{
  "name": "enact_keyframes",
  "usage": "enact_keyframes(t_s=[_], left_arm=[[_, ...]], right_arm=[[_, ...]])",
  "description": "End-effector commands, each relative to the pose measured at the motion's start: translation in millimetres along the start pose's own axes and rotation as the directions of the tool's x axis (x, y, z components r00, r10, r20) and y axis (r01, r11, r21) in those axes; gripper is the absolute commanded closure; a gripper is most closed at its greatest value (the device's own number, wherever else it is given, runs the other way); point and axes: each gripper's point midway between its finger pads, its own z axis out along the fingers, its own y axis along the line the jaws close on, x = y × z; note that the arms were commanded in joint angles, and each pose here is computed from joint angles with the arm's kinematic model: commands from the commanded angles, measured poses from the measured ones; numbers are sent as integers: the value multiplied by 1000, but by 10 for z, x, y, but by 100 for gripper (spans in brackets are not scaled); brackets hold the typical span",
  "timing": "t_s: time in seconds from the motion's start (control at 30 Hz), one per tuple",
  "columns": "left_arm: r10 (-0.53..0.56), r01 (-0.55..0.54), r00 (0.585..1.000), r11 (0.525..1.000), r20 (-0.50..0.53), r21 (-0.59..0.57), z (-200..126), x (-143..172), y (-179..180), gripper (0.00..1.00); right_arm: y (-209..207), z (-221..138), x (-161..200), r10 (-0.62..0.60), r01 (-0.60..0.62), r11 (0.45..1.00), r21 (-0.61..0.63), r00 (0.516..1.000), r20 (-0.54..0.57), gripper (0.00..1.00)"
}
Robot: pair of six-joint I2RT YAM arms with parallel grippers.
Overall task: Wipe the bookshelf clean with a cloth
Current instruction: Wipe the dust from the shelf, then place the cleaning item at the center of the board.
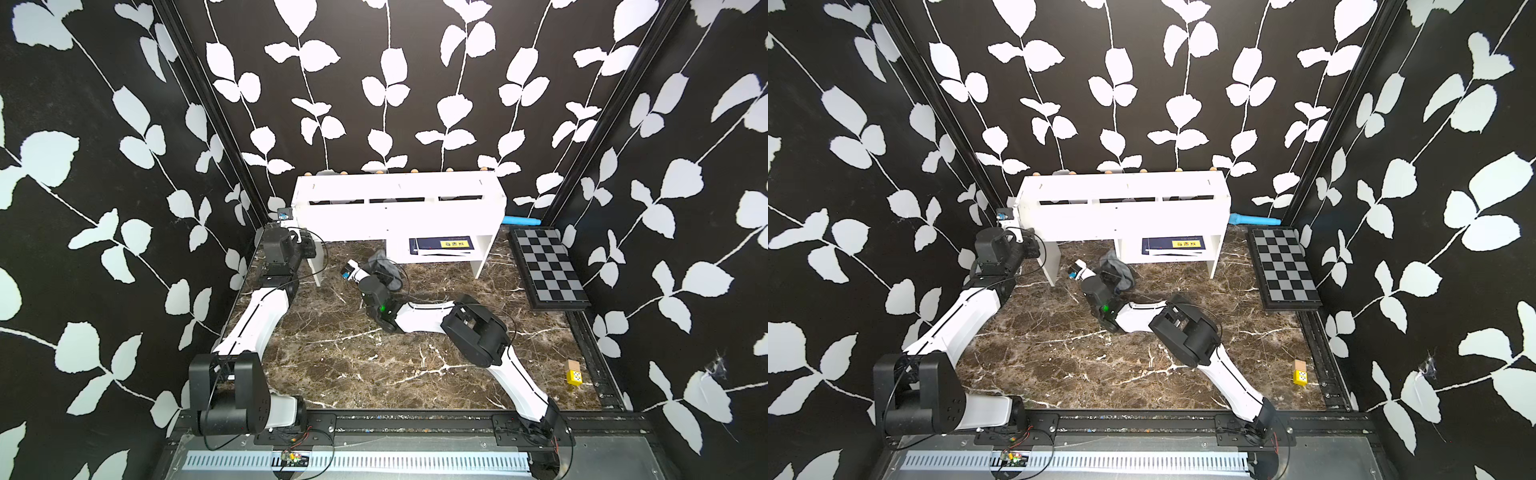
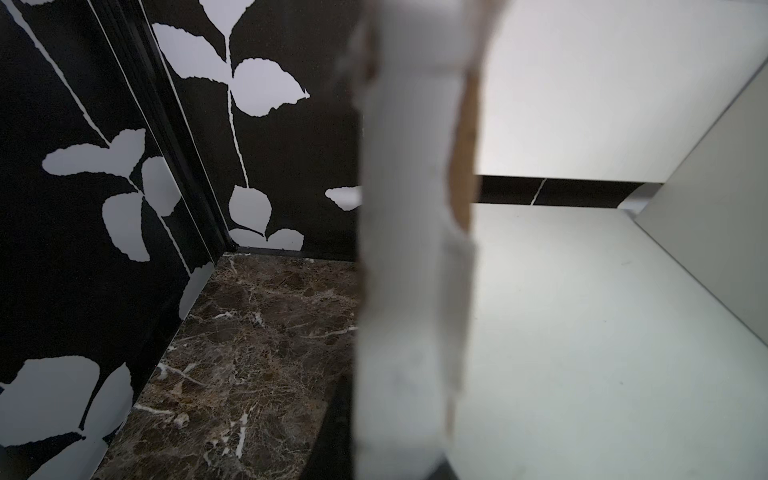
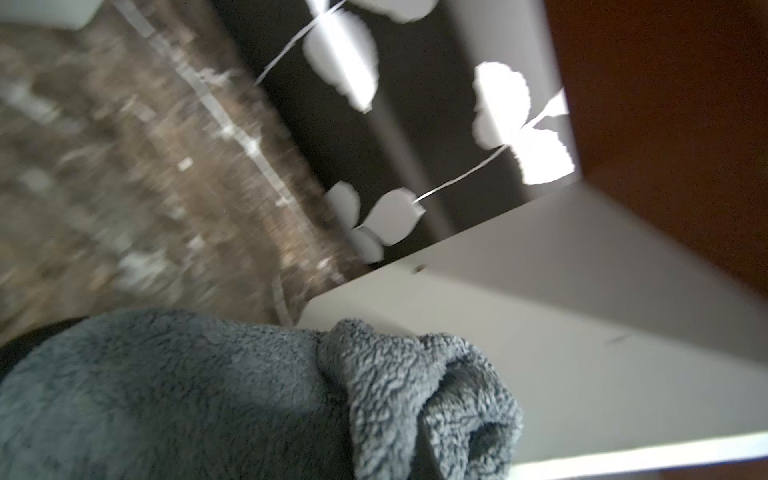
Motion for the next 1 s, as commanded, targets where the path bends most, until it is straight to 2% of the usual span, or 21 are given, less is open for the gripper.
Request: enact_keyframes(t_s=[0.0, 0.13, 0.33, 0.43, 0.5, 0.57, 0.63, 0.67, 0.7, 0.8, 0.9, 0.97], left_arm=[[-186, 180, 982, 973, 34, 147, -127, -179, -285, 100], [-189, 182, 981, 971, 35, 153, -130, -187, -296, 100], [-188, 181, 981, 972, 36, 151, -135, -186, -291, 100], [-189, 182, 981, 972, 36, 151, -131, -186, -289, 100], [-191, 183, 981, 971, 35, 152, -128, -188, -296, 100], [-195, 189, 980, 971, 29, 150, -115, -168, -292, 100], [-200, 195, 979, 970, 23, 146, -97, -158, -285, 100], [-202, 198, 979, 970, 19, 144, -89, -148, -281, 100], [-206, 201, 979, 969, 14, 145, -80, -139, -285, 100], [-208, 206, 978, 969, 6, 140, -60, -122, -279, 100], [-222, 222, 975, 967, -8, 129, -29, -102, -262, 100], [-228, 228, 974, 966, -20, 124, -7, -88, -258, 100]], right_arm=[[-316, -43, -9, 148, -148, 989, 19, 988, -33, 100], [-620, -59, -260, 141, -143, 987, 72, 990, 24, 100], [-1090, -203, -522, 233, -242, 964, 106, 968, 92, 100], [-958, -332, -482, 286, -288, 958, 7, 954, 93, 100], [-772, -434, -409, 356, -348, 932, -99, 932, 70, 100], [-544, -534, -336, 444, -431, 872, -232, 896, 5, 100], [-404, -589, -262, 498, -494, 819, -292, 864, -66, 100], [-367, -613, -227, 518, -521, 797, -306, 850, -98, 90], [-350, -659, -186, 539, -551, 771, -319, 832, -133, 70], [-384, -868, -218, 580, -579, 701, -416, 803, -141, 40], [-595, -1081, -184, 608, -591, 672, -446, 784, -124, 28], [-953, -1214, -142, 647, -617, 663, -424, 757, -90, 21]])
